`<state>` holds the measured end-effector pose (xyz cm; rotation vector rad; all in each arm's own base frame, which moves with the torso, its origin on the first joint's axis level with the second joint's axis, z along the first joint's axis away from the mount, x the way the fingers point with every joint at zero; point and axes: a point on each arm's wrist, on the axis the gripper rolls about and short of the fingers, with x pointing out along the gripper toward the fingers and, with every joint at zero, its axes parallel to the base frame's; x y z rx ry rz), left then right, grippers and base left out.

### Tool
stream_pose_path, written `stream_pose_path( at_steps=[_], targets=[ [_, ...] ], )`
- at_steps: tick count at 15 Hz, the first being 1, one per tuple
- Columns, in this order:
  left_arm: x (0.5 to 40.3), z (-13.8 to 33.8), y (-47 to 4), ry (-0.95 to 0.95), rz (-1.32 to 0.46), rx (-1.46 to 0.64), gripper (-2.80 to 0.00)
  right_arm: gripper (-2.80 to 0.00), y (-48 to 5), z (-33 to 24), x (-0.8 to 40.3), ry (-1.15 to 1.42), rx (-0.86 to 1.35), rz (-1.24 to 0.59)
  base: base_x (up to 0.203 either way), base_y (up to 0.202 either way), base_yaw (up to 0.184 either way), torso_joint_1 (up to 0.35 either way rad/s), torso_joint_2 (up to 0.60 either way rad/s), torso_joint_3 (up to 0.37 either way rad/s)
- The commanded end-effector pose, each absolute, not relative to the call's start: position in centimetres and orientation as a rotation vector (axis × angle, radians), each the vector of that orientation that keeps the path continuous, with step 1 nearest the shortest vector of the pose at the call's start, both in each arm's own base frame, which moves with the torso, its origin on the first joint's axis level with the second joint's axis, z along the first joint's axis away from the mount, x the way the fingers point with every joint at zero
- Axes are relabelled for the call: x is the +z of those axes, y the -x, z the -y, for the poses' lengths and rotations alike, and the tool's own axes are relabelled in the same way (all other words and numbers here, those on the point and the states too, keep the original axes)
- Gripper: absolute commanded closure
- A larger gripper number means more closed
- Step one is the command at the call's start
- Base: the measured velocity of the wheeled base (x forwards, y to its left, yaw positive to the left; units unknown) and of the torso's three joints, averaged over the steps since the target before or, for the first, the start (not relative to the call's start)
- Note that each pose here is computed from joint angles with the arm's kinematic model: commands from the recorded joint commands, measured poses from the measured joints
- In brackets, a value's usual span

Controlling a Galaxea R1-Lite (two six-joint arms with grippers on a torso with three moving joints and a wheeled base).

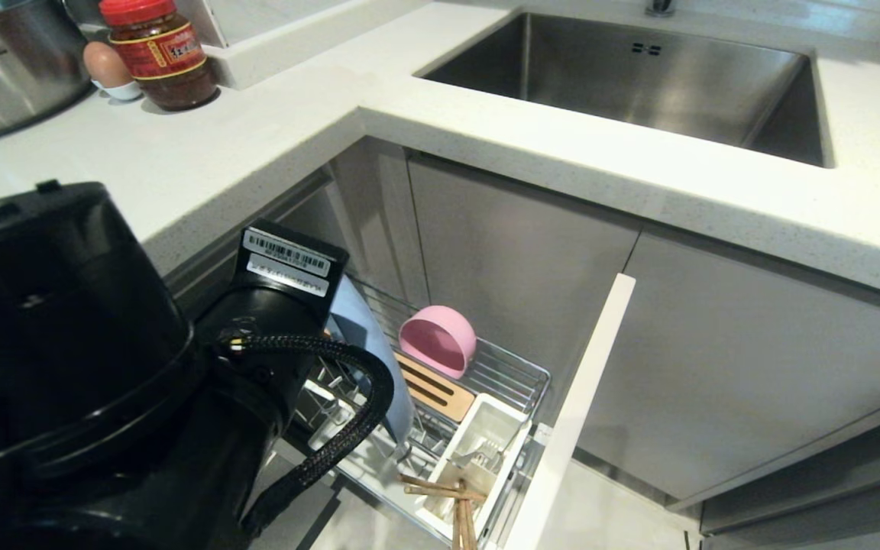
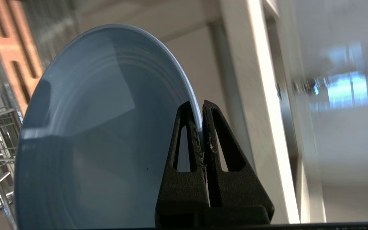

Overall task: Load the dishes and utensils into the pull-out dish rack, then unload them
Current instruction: Pick up the plate and place it in the cupboard

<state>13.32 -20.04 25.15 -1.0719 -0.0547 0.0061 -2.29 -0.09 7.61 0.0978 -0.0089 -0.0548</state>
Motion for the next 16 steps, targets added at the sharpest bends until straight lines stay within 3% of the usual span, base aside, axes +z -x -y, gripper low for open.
stream_pose_path(
  at_steps=[1, 16],
  targets=[
    [23.9, 20.2, -14.9, 1.087, 0.072, 0.081, 0.00, 0.00, 2.3, 0.1, 7.6, -0.098, -0.055, 0.013, 0.000, 0.000, 0.000, 0.000, 0.00, 0.000],
    [19.3, 21.1, -19.6, 1.146, 0.084, 0.240, 0.00, 0.00, 2.3, 0.1, 7.6, -0.098, -0.055, 0.013, 0.000, 0.000, 0.000, 0.000, 0.00, 0.000]
  ],
)
